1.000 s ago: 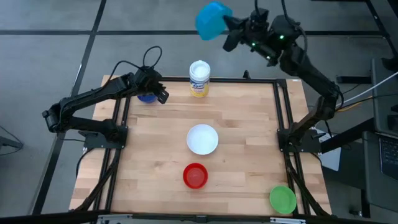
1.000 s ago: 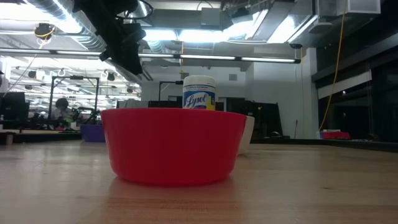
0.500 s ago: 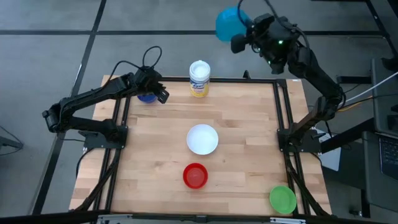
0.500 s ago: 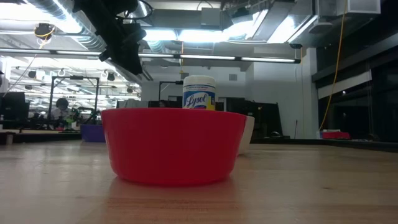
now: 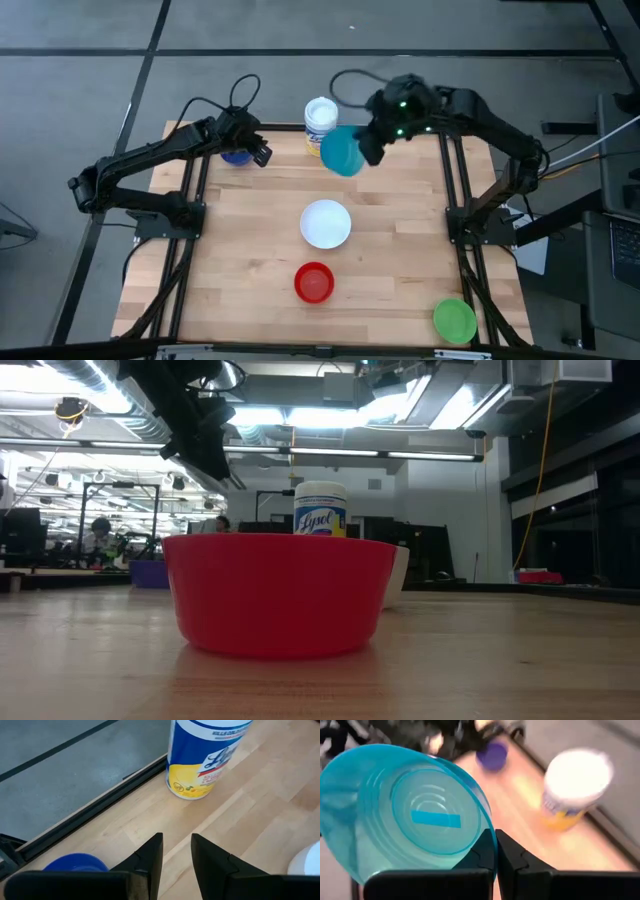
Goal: Nest bowls inside each other
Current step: Stack the light blue bowl on top of the white bowl
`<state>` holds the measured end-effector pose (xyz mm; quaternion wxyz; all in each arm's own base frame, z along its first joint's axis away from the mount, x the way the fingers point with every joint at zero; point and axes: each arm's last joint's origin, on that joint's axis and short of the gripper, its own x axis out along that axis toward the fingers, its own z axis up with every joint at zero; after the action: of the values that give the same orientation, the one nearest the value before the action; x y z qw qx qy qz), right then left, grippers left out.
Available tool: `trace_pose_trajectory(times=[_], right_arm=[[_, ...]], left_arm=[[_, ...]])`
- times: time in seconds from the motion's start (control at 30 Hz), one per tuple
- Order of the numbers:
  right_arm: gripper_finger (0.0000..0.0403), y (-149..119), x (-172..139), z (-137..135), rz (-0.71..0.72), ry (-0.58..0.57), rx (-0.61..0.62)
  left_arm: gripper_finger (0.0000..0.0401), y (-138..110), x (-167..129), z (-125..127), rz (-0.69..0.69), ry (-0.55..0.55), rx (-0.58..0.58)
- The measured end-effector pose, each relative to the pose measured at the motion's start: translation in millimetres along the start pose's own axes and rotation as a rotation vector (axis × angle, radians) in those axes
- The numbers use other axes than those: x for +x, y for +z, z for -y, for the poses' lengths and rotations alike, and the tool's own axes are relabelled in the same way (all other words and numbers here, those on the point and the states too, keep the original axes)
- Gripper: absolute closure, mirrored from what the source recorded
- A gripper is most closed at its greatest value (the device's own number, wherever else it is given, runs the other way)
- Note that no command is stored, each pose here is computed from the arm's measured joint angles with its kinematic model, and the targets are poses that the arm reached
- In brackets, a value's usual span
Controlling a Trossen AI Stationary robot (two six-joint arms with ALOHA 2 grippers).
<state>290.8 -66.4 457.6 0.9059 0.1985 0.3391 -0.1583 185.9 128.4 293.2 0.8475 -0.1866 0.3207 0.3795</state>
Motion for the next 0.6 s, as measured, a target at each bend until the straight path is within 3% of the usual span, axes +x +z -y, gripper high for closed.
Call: trace_pose_trajectory(times=[0.27,0.47,0.6], right_arm=[[0.0403,-48.0,70.5,4.9,-0.297,0.121,0.017],[0.0403,-81.3,119.9,14.1,-0.352,0.23,0.085],[0.0403,-99.6,143.3,19.9,-0.393,0.245,0.13]], left_arm=[[0.0303,-2.1,-1.3,8.1,-0.005,-0.034,0.025],[0.0303,-4.4,-2.9,16.3,-0.008,-0.062,0.042],[0.0303,-5.8,-3.3,20.9,-0.011,-0.077,0.051]])
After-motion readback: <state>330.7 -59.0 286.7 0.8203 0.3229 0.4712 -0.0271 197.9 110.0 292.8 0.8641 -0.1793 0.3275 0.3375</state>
